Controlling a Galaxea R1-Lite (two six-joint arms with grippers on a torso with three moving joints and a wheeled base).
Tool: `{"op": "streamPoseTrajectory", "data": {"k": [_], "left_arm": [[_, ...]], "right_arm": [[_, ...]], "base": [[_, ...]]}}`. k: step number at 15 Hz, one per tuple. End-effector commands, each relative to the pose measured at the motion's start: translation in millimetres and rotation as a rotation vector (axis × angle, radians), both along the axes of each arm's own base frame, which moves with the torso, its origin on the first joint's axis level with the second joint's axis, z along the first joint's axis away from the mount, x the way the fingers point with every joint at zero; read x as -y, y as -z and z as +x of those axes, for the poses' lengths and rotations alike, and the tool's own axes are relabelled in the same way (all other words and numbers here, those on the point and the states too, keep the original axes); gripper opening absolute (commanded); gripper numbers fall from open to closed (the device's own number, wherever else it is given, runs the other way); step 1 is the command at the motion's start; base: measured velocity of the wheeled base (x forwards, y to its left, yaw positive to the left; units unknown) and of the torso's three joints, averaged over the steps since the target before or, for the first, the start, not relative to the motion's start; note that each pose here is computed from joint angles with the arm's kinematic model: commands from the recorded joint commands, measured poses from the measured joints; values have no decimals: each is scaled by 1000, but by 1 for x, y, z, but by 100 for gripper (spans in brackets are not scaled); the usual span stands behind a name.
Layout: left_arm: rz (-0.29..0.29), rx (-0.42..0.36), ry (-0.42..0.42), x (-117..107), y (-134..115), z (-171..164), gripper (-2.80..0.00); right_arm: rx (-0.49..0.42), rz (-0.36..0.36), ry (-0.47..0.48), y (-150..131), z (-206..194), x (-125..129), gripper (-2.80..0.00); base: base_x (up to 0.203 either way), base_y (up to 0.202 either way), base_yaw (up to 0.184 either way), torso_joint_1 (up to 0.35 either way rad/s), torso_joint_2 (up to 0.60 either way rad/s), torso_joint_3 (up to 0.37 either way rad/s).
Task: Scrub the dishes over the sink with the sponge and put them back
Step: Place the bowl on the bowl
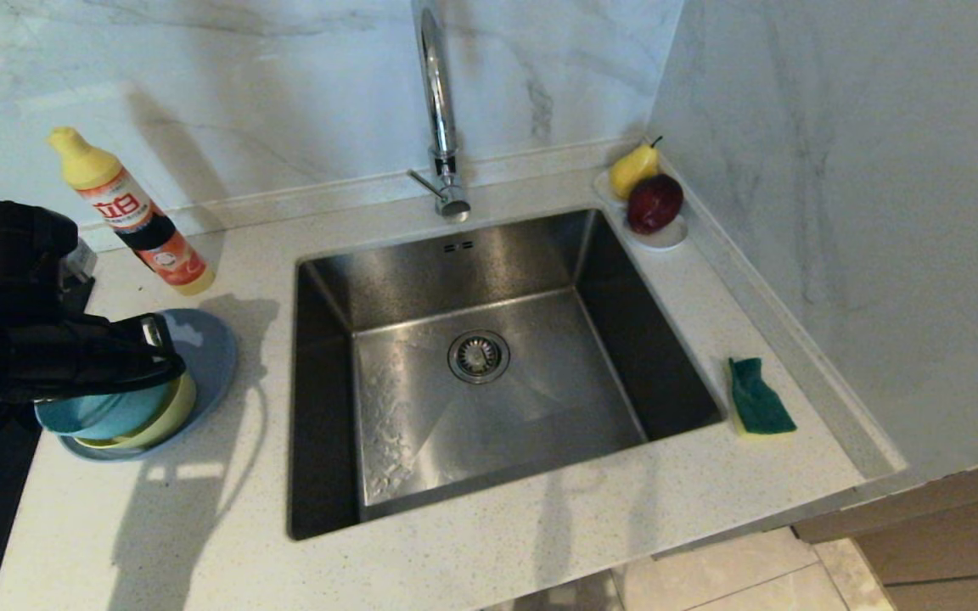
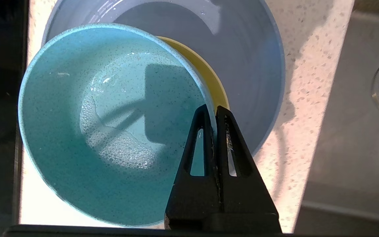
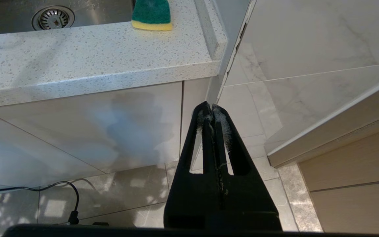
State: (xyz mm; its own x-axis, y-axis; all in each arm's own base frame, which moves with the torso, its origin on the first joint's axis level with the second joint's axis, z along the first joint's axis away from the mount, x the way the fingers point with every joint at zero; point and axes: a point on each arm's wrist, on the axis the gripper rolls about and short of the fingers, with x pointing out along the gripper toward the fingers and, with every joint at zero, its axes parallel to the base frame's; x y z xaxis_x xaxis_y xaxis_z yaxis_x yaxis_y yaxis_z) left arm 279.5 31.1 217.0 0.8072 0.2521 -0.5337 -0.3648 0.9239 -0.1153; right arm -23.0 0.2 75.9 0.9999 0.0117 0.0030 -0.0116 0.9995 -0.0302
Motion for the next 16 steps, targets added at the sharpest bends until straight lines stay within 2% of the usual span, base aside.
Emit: {"op": "streamPoseTrajectory", "data": {"k": [1,7,16], "left_arm": [[27,-12,16,0,1,2,-280],[175,-54,74,-1,1,1,-280],[189,-82,101,3,7,1,-280]], "right_arm": [[0,0,-1,0,0,0,-280],[0,0,-1,0,0,0,-280],[0,0,-1,0,0,0,-280]], "base": [[0,0,0,0,0,0],[0,0,0,0,0,0],[0,0,0,0,0,0]]}}
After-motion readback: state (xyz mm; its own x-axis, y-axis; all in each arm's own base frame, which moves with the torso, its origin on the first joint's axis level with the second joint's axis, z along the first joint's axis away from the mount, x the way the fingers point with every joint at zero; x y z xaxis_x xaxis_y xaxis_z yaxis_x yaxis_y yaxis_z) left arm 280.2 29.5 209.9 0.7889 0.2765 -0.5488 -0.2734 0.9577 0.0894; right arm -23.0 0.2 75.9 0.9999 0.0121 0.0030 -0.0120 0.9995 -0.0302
